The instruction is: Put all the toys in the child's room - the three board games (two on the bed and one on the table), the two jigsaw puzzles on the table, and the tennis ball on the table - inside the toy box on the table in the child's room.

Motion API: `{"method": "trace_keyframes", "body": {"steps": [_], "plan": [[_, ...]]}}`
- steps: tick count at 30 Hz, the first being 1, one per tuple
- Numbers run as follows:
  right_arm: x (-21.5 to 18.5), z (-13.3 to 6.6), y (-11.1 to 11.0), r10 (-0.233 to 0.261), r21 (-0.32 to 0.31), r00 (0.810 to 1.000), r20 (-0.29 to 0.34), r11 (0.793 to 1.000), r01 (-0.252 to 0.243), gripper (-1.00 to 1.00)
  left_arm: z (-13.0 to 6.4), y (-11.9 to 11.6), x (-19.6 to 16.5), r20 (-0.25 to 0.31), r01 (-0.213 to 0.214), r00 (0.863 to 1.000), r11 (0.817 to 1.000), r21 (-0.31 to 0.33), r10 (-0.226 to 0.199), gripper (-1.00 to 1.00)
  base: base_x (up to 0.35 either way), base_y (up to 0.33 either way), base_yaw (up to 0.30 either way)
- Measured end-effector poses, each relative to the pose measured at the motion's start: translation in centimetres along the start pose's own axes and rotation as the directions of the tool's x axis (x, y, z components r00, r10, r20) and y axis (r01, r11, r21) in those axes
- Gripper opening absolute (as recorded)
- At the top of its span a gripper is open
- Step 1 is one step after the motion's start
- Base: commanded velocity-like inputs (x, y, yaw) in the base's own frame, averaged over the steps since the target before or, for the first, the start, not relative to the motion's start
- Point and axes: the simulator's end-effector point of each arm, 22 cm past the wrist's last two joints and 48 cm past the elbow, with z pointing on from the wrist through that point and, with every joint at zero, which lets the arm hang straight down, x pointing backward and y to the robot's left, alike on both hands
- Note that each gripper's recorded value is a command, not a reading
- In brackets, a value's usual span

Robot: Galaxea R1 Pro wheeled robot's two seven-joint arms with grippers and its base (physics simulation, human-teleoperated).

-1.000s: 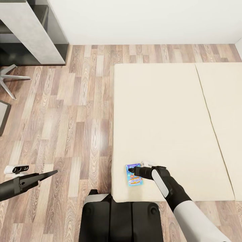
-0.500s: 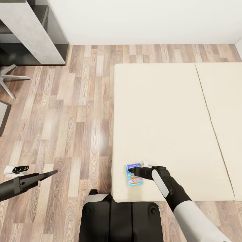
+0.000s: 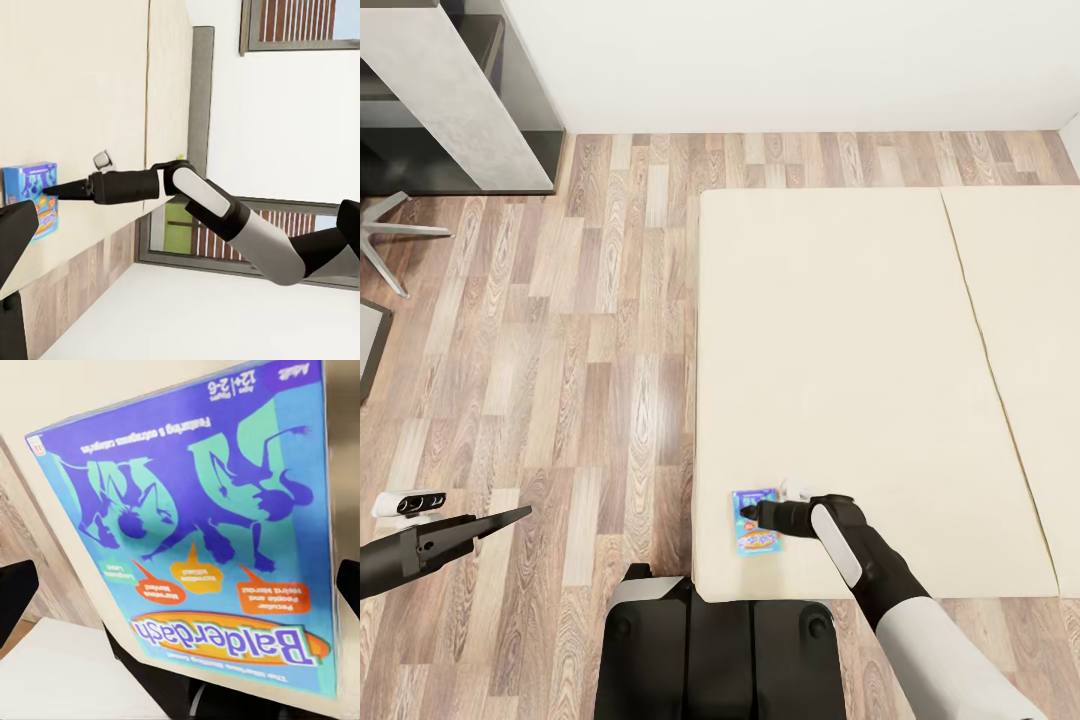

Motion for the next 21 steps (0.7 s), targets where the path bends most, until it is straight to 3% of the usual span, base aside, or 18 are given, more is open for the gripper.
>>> {"method": "trace_keyframes", "body": {"steps": [21], "plan": [[0.24, -0.06, 0.08, 0.002, -0.003, 1.000, -0.015, 1.000, -0.002, 1.00, 0.00, 0.00, 0.00, 0.000, 0.000, 1.000, 1.000, 0.000, 0.000, 1.00, 0.000, 0.000, 0.000]]}}
